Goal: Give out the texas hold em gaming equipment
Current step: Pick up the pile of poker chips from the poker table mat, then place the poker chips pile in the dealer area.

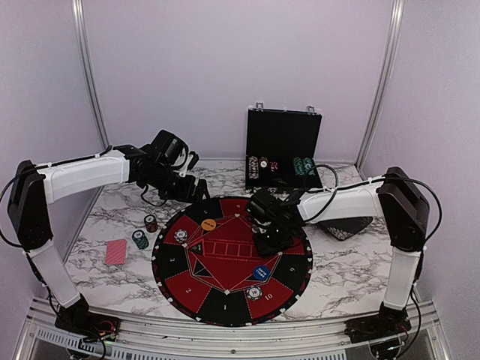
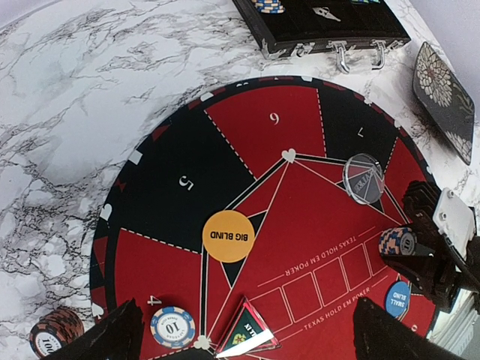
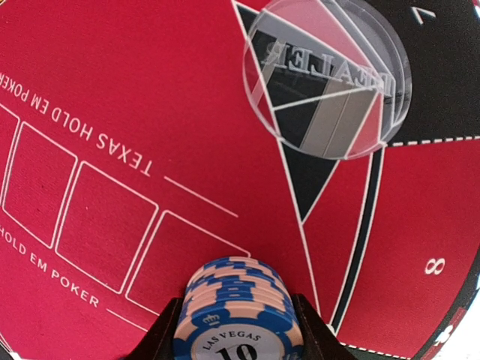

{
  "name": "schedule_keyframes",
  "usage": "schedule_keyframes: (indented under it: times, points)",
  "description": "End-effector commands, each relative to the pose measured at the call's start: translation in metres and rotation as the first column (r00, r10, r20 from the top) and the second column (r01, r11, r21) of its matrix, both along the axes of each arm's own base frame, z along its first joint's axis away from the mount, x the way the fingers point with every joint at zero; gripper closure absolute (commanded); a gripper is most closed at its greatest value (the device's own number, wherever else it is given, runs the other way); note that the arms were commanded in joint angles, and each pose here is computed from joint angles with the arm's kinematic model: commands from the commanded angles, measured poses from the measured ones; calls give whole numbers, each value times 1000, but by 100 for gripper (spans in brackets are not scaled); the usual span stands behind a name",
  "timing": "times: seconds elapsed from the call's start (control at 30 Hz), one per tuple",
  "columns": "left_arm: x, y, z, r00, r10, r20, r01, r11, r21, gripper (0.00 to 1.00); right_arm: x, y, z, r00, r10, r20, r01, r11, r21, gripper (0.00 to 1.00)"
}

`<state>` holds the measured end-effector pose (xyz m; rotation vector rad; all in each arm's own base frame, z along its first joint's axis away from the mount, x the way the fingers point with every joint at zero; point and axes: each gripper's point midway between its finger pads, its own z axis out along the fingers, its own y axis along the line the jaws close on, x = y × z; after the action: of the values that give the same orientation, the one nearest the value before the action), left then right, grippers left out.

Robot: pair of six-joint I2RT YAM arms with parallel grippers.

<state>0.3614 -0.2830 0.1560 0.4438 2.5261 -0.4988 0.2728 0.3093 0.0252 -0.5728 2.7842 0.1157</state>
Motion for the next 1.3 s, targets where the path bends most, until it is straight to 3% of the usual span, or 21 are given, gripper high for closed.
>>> schedule_keyframes:
  times: [0.0, 0.67, 1.27]
  points:
    - [6, -2, -4, 1000, -11, 4, 11, 1000, -3, 1, 1, -8, 2, 999, -19, 29, 20, 999, -34, 71]
    - [6, -1, -13, 1000, -18, -7, 18, 1000, 20, 1, 29, -75, 1, 987, -142, 71, 147, 986, -74, 73]
    - [5, -4, -20, 999, -27, -28, 28, 999, 19, 1, 3, -110, -1, 976, -211, 48, 214, 974, -76, 72]
